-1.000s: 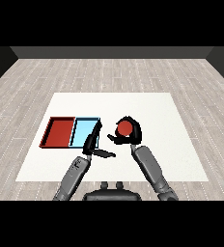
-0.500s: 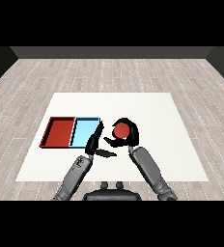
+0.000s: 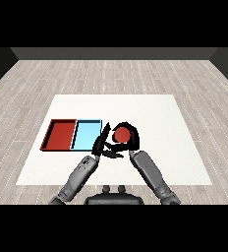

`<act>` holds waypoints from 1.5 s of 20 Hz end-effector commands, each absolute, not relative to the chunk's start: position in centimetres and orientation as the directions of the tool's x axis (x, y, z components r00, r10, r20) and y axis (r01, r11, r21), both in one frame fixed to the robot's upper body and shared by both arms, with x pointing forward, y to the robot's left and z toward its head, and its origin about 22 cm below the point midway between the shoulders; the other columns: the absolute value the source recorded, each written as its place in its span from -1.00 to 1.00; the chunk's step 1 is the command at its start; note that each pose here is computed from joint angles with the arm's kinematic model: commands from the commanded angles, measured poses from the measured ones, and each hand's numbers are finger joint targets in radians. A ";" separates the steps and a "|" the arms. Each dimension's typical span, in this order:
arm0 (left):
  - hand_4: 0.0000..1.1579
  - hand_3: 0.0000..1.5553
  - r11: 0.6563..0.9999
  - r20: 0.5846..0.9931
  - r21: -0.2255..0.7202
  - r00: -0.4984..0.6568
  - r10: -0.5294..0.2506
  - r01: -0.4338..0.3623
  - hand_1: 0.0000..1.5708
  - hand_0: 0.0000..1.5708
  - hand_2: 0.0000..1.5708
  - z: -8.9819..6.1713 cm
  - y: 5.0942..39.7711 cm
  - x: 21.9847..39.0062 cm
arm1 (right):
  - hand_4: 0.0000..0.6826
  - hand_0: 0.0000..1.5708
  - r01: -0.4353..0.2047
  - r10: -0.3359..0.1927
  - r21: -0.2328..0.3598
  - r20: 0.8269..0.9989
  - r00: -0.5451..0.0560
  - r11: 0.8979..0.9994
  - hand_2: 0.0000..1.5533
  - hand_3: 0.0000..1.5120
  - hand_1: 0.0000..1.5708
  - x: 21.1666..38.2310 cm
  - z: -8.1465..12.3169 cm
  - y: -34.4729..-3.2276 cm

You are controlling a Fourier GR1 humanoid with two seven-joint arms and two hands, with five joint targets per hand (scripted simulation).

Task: Pick the red can and put it in the red box

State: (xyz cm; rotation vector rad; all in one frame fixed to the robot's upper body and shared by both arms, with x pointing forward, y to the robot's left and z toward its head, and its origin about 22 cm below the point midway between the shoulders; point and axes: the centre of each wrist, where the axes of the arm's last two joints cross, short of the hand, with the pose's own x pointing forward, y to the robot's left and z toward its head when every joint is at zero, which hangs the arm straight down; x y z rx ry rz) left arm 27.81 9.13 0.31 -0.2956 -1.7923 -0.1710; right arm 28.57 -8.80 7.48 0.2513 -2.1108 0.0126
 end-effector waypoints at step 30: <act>0.94 0.90 0.987 0.981 -0.099 -0.155 0.118 0.128 1.00 1.00 0.98 -0.3 7.0 27.6 | 0.89 0.89 -0.260 -0.240 0.125 0.847 -0.474 0.957 0.86 0.84 0.89 27.2 7.6 -4.0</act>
